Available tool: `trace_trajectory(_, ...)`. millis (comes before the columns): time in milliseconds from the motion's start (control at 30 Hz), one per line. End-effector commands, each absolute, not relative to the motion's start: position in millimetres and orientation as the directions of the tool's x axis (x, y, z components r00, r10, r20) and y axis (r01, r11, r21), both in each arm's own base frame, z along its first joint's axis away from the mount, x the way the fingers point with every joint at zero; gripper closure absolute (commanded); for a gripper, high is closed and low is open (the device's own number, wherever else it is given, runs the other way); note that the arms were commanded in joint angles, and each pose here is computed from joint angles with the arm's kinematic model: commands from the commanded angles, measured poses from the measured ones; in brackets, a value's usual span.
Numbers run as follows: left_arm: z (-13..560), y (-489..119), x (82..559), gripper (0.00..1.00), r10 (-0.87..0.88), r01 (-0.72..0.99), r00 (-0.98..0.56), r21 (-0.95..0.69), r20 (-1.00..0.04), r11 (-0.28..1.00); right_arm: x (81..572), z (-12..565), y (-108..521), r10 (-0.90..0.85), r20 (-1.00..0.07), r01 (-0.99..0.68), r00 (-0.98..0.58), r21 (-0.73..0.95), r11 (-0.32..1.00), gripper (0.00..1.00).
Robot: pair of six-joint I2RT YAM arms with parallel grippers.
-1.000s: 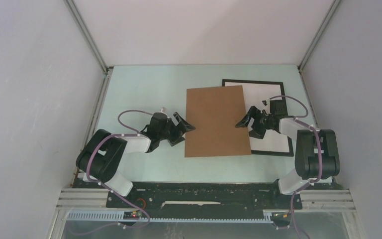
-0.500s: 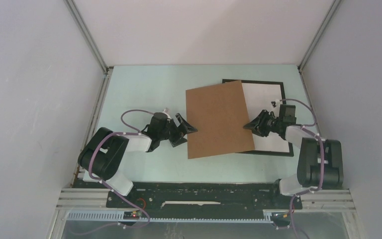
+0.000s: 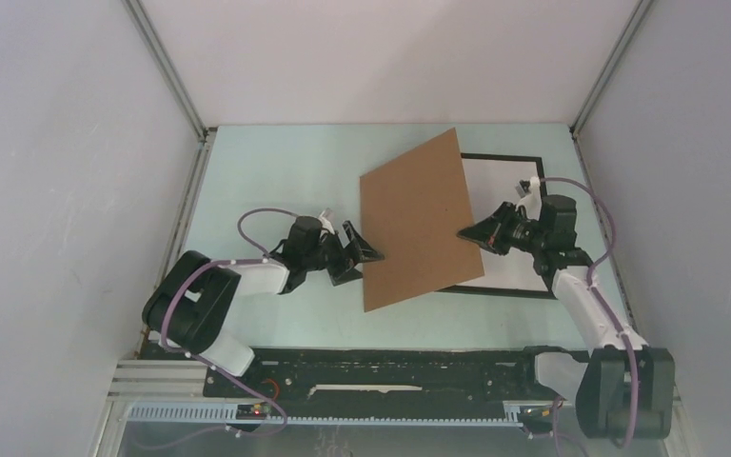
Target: Put the photo into the frame
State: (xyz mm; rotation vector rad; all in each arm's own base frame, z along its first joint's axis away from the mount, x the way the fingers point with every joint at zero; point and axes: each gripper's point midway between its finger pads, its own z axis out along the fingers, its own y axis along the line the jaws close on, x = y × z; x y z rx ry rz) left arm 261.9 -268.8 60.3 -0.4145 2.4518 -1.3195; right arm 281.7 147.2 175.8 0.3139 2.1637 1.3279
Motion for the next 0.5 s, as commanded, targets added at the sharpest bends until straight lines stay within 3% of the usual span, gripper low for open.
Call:
trace_trajectory(0,100,-279,250,0.0,-0.332,0.058,-0.912,-0.875,-0.242,0.48,269,214,153,0.492,-0.371,-0.156,-0.787,0.892,0.424,1.0)
trace_trajectory(233,132,-250,265,0.0,-0.306,0.188,-0.821,-0.734,-0.482,0.653,270,269,111,0.528,-0.553,-0.205,-0.645,0.791,0.577,1.0)
trace_trajectory(467,145,-263,290,0.01,-0.294,0.199,-0.793,-0.683,-0.534,0.703,270,329,72,0.516,-0.641,-0.222,-0.567,0.723,0.655,1.0)
